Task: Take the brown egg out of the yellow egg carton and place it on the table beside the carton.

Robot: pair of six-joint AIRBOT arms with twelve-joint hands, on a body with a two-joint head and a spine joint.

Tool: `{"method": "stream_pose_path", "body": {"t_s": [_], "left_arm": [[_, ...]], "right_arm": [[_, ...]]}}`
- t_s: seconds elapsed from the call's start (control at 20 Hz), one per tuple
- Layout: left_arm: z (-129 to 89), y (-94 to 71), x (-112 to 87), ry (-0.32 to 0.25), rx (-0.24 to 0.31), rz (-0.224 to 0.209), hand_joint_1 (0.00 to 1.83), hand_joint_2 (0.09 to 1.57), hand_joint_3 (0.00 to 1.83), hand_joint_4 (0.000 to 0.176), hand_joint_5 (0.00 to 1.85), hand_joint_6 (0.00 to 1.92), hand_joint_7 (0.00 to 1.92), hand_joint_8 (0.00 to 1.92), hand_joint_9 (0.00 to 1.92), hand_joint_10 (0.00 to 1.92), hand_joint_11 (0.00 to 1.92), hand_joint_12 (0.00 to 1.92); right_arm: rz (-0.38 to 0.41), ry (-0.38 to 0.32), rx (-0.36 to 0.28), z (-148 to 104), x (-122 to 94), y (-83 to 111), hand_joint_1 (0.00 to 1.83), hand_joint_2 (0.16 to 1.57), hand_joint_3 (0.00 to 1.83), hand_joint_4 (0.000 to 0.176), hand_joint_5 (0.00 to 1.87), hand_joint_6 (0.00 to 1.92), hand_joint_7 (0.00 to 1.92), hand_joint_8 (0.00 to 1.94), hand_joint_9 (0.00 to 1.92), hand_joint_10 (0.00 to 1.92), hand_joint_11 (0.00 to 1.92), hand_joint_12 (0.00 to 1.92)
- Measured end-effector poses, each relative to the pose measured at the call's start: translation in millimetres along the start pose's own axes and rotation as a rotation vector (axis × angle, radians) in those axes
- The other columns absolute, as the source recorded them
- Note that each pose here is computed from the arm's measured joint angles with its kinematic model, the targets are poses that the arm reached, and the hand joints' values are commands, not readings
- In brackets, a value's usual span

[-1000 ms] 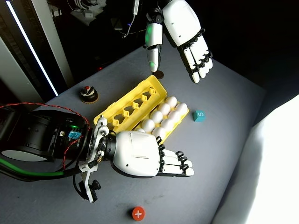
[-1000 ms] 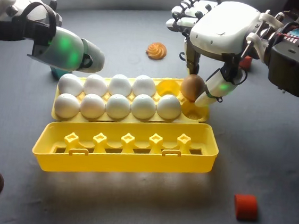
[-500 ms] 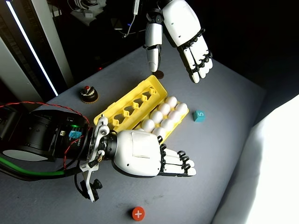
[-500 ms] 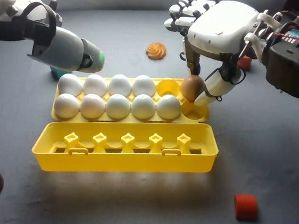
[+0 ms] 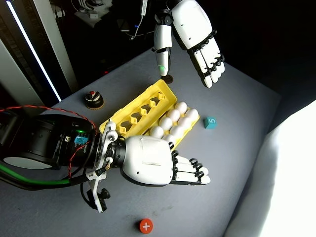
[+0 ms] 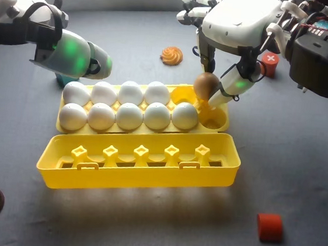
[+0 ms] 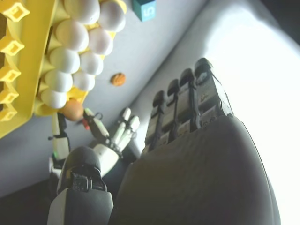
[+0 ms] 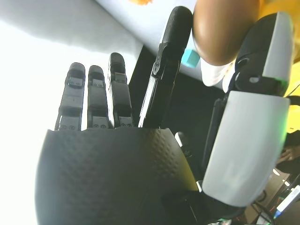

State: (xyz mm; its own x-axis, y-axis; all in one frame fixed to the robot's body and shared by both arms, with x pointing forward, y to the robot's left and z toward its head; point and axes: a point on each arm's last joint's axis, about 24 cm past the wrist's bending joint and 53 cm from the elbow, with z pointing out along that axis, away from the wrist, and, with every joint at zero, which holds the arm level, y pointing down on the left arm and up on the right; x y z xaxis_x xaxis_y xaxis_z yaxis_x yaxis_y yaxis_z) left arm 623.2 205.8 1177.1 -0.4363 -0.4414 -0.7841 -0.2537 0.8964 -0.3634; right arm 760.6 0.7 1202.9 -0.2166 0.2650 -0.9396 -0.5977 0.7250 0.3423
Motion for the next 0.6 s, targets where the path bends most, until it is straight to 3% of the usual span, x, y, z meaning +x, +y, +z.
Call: {"method": "stream_pose_path", "body": {"t_s": [0.6], "left_arm": [[0.0, -0.1, 0.0, 0.000, 0.000, -0.001, 0.00, 1.15, 0.00, 0.000, 0.09, 0.01, 0.04, 0.01, 0.01, 0.00, 0.00, 0.00]], "right_arm": [[0.010, -0.014, -0.030, -21.9, -17.5, 12.6, 1.12, 0.95, 0.00, 0.176, 1.47, 0.10, 0.30, 0.01, 0.00, 0.00, 0.00, 0.00]]}}
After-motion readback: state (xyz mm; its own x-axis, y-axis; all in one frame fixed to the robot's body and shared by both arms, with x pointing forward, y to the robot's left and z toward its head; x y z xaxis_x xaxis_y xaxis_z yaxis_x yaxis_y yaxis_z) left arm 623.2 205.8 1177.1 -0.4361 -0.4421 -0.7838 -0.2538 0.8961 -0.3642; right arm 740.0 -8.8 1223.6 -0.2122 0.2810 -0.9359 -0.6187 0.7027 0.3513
